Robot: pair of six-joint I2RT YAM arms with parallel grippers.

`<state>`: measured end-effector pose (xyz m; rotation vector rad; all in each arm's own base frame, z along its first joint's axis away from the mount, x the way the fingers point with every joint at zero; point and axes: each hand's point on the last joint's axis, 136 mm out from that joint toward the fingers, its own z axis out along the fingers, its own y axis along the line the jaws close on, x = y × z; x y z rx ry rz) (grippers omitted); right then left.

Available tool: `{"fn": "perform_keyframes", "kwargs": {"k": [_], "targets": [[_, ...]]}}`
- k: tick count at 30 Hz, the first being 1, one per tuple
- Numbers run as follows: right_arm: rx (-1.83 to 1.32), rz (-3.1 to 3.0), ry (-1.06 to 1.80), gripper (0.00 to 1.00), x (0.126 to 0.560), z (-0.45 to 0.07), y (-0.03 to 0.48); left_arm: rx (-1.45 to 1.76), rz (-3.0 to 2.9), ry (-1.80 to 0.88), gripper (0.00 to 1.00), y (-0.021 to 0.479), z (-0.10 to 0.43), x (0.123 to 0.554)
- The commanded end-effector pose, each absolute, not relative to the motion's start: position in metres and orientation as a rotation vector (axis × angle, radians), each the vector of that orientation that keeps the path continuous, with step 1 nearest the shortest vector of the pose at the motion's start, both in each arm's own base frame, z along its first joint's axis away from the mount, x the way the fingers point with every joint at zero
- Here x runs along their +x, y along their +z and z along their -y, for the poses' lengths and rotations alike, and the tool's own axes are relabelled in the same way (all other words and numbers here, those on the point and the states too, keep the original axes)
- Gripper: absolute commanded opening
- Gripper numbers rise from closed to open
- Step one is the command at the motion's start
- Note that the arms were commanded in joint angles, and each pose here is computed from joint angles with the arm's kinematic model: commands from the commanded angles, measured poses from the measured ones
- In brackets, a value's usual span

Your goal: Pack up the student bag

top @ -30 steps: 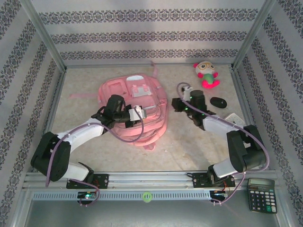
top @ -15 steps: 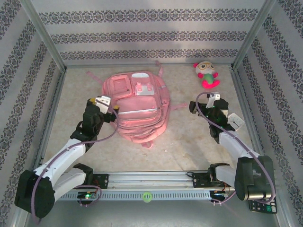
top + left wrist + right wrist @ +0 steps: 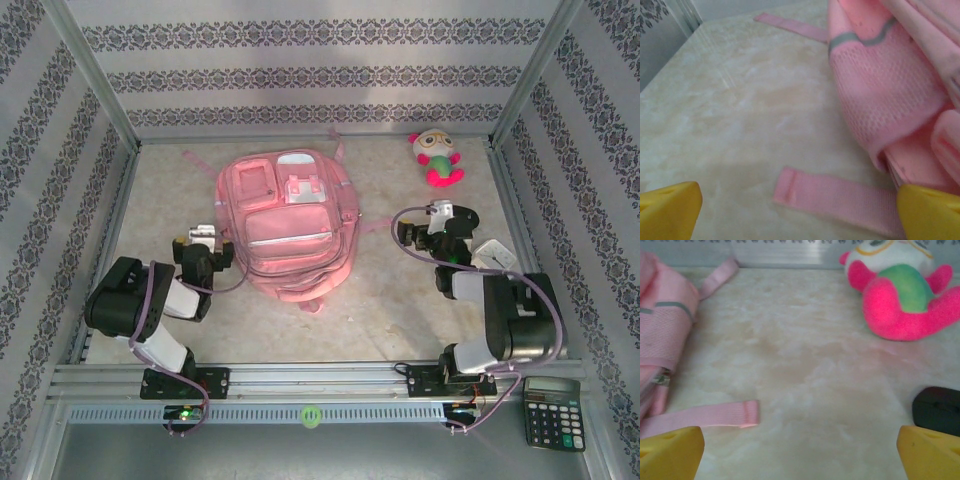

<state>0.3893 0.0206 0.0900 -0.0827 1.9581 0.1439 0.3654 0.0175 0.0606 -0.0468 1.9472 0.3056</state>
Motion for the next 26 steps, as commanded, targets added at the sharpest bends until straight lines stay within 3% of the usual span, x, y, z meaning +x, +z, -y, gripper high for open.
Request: {"fn": "perform_keyframes", "kwargs": {"k": [1, 26], "targets": [[-0.016, -1.89, 0.108, 0.98, 0.3952, -0.0068, 0.1055, -0.138, -1.901, 0.215, 0.99, 0.088, -0.0236, 0.392], [-0.002, -1.873, 0.052, 0.98, 0.3983, -0.0064, 0.1063, -0.139, -1.861, 0.199, 0.99, 0.0936, -0.0256, 0.3935]]}}
